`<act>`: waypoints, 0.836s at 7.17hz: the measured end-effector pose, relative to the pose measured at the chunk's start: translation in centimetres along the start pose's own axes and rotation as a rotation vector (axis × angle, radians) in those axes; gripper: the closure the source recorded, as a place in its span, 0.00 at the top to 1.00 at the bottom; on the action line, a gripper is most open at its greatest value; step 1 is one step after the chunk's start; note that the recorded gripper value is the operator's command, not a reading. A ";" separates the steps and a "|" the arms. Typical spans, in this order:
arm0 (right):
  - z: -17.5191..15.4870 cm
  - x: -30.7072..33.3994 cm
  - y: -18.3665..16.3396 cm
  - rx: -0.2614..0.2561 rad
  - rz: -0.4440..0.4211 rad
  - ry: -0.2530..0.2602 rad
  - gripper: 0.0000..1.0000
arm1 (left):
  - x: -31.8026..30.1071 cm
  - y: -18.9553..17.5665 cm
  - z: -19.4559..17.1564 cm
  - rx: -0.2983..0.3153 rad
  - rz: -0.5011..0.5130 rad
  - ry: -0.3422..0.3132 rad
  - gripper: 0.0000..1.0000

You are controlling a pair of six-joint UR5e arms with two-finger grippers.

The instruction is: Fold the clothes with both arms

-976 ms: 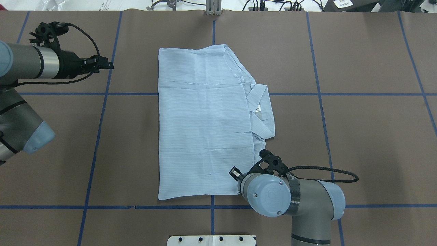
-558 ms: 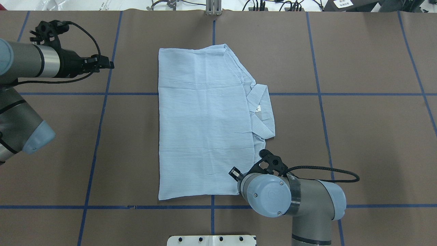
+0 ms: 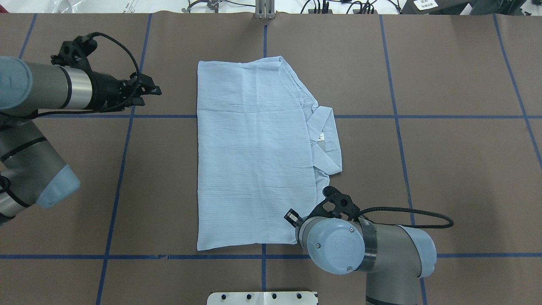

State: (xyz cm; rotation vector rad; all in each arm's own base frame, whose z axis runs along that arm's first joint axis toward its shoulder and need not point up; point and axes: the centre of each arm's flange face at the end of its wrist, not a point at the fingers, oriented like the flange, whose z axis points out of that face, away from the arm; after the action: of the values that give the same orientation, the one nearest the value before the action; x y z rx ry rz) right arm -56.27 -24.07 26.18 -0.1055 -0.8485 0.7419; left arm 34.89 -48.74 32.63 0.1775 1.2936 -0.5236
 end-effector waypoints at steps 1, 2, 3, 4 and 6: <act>0.0 0.2 0.5 -0.005 -0.004 0.004 0.00 | 0.8 4.4 0.3 -0.048 -0.106 0.007 0.65; 0.0 0.4 0.9 -0.009 -0.008 0.006 0.00 | 1.1 9.7 0.6 -0.073 -0.190 -0.016 0.65; 0.0 0.5 1.0 -0.011 -0.010 0.007 0.00 | 1.1 15.0 1.3 -0.077 -0.239 -0.061 0.65; -0.1 0.5 1.1 -0.013 -0.010 0.005 0.00 | 0.6 19.3 2.1 -0.076 -0.253 -0.103 0.65; -0.6 0.5 1.0 -0.017 -0.010 -0.002 0.00 | -2.1 24.7 3.1 -0.090 -0.256 -0.172 0.65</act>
State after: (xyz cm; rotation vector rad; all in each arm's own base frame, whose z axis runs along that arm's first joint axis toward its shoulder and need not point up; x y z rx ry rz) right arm -56.21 -22.89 25.75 -0.1160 -0.8568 0.7256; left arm 48.68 -27.88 31.51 -0.1081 1.1743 -0.6819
